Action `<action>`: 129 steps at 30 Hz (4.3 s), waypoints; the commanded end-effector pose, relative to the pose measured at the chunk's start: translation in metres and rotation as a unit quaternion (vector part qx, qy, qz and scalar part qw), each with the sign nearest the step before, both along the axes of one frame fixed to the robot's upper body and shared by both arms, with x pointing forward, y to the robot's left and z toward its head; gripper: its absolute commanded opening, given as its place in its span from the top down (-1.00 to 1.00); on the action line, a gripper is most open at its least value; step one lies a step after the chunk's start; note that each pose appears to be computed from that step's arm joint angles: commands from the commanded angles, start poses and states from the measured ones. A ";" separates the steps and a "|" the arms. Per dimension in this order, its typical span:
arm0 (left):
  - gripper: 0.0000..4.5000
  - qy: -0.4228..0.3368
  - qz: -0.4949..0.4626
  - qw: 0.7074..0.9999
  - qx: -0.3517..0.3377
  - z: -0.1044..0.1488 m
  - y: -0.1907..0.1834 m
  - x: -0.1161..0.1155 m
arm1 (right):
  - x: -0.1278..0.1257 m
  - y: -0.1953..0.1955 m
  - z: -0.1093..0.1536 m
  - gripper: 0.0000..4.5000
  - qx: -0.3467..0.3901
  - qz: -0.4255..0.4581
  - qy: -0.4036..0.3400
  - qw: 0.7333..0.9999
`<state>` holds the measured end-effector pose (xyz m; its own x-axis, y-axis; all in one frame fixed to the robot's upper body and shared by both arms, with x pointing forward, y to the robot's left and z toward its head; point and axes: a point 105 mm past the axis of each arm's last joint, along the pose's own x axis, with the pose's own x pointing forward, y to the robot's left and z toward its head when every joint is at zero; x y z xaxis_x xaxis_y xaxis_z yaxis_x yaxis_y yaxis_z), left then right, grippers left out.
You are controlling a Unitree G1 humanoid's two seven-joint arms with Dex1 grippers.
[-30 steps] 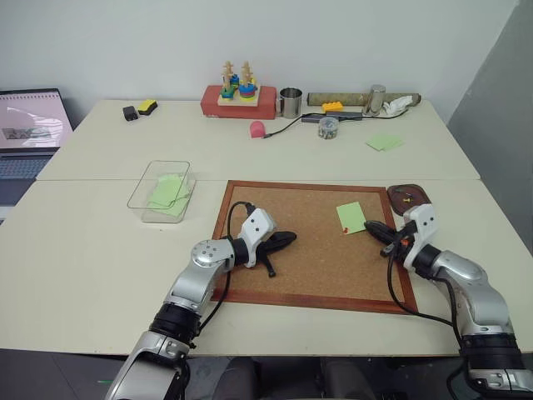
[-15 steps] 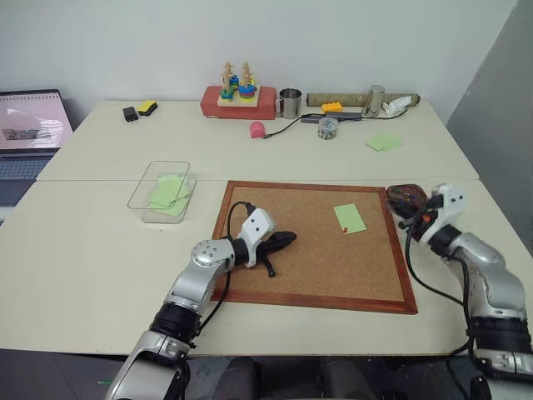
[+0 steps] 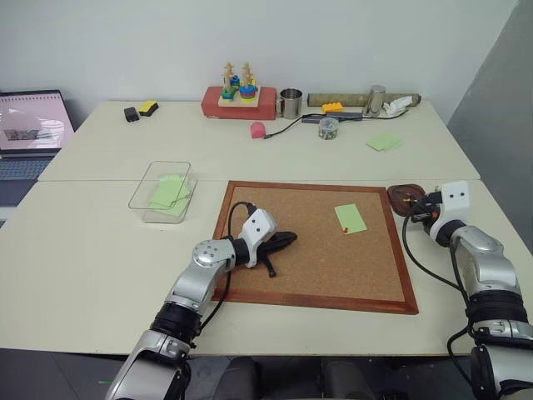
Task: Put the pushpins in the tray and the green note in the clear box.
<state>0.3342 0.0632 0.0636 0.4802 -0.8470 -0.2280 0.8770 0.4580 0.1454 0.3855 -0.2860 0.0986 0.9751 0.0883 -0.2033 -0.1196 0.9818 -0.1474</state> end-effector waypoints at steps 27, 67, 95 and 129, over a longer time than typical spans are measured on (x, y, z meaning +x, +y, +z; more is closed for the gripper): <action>1.00 0.060 0.005 0.997 0.042 -0.043 0.001 -0.009 | -0.065 0.100 0.064 -0.50 -0.015 0.303 -0.099 0.948; 1.00 0.057 0.003 0.997 0.050 -0.047 0.003 -0.010 | -0.048 0.123 -0.013 -0.09 0.032 0.292 -0.013 0.956; 1.00 0.046 0.032 0.997 -0.052 0.000 -0.005 0.009 | -0.069 0.151 0.065 1.00 -0.087 0.392 -0.129 0.907; 0.05 0.267 -0.051 0.855 -0.441 0.128 -0.035 -0.010 | -0.097 0.201 0.101 1.00 -0.305 0.475 -0.308 0.766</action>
<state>0.3266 0.0316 0.1787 0.4539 -0.8345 0.3124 0.7211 0.1381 -0.6789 0.2955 -0.0914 0.1841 0.4830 0.8733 -0.0638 -0.5177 0.2261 -0.8252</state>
